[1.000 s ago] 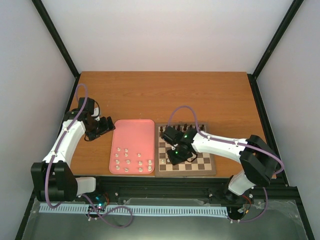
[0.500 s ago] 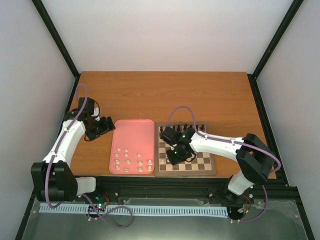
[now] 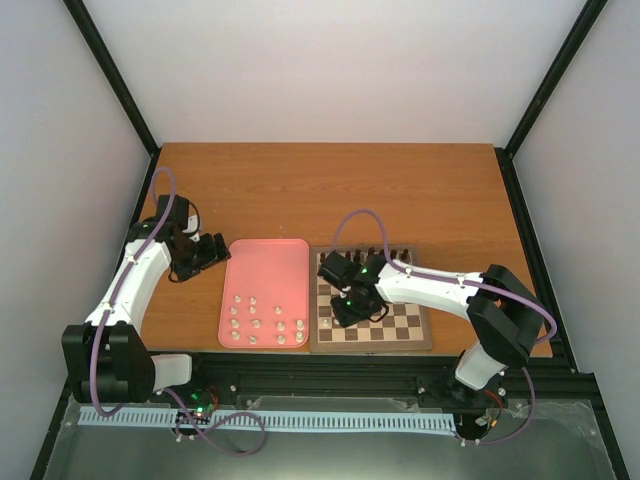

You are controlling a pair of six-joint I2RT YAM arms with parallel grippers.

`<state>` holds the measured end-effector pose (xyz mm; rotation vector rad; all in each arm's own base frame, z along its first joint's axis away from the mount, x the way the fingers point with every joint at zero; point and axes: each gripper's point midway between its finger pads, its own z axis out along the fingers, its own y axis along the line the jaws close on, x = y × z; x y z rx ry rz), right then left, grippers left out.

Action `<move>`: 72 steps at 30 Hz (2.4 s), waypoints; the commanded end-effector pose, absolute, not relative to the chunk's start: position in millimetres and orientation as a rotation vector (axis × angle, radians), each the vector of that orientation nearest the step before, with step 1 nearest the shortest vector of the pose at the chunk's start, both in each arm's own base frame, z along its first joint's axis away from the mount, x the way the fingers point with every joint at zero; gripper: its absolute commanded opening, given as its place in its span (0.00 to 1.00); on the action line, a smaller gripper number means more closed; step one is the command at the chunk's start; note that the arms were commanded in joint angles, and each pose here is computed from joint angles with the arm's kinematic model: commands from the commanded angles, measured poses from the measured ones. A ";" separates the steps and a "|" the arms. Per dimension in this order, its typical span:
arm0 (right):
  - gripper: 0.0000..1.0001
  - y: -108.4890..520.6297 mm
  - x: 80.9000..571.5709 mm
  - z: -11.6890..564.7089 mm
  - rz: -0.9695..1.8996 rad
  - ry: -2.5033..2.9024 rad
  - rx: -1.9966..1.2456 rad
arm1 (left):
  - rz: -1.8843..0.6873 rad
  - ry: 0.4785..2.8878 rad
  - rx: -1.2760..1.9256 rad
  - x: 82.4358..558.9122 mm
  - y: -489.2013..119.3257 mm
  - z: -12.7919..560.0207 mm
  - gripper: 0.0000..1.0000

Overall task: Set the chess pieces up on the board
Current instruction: Place the chess piece on the chessboard, then pick up the chess piece from the storage box.

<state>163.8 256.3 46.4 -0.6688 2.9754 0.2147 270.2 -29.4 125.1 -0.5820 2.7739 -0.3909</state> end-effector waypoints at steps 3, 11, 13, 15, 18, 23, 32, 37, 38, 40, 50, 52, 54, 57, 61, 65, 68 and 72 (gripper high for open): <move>0.06 254.4 167.4 48.8 0.181 2.955 -0.667 | -0.407 2.740 -0.587 278.3 -29.2 132.1 1.00; 0.15 254.7 161.5 47.7 0.217 2.970 -0.674 | -0.407 2.740 -0.587 277.5 -29.4 132.4 1.00; 0.17 255.3 161.1 49.0 0.225 2.968 -0.676 | -0.407 2.741 -0.587 277.2 -29.5 132.3 1.00; 0.19 254.3 161.8 50.4 0.221 2.965 -0.666 | -0.407 2.740 -0.586 277.1 -29.5 132.5 1.00; 0.25 252.1 164.3 55.3 0.210 2.950 -0.644 | -0.409 2.740 -0.586 276.8 -29.7 132.7 1.00; 0.33 251.2 170.0 66.7 0.193 2.924 -0.617 | -0.412 2.738 -0.584 277.3 -30.1 133.5 1.00; 0.38 271.2 196.0 103.3 0.198 2.813 -0.643 | -0.420 2.734 -0.583 277.9 -30.9 134.4 1.00; 0.45 308.7 209.0 115.4 0.248 2.755 -0.769 | -0.422 2.731 -0.583 278.1 -31.1 135.1 1.00; 0.46 319.0 208.7 114.2 0.281 2.751 -0.798 | -0.422 2.732 -0.583 277.8 -30.9 134.9 1.00; 0.46 338.5 208.2 113.2 0.341 2.736 -0.859 | -0.422 2.732 -0.585 277.9 -31.0 134.6 1.00; 0.46 420.5 193.4 89.7 0.468 2.685 -1.182 | -0.415 2.726 -0.587 276.9 -29.9 135.7 1.00; 0.46 424.8 190.5 82.0 0.482 2.697 -1.211 | -0.418 2.728 -0.586 276.9 -30.4 135.4 1.00; 0.46 427.4 188.9 75.3 0.493 2.706 -1.224 | -0.420 2.728 -0.588 277.0 -30.7 135.2 1.00; 0.47 429.3 186.6 62.5 0.491 2.734 -1.244 | -0.430 2.730 -0.588 277.8 -31.9 134.3 1.00; 0.47 432.3 185.4 52.4 0.487 2.757 -1.273 | -0.430 2.731 -0.589 278.6 -31.8 133.5 1.00; 0.47 436.4 186.9 48.5 0.497 2.754 -1.293 | -0.419 2.733 -0.593 278.5 -30.3 132.7 1.00; 0.46 436.3 190.2 45.2 0.498 2.763 -1.283 | -0.409 2.736 -0.591 279.0 -29.5 132.5 1.00; 0.44 437.2 194.0 44.5 0.509 2.763 -1.277 | -0.407 2.738 -0.590 280.4 -29.2 132.2 1.00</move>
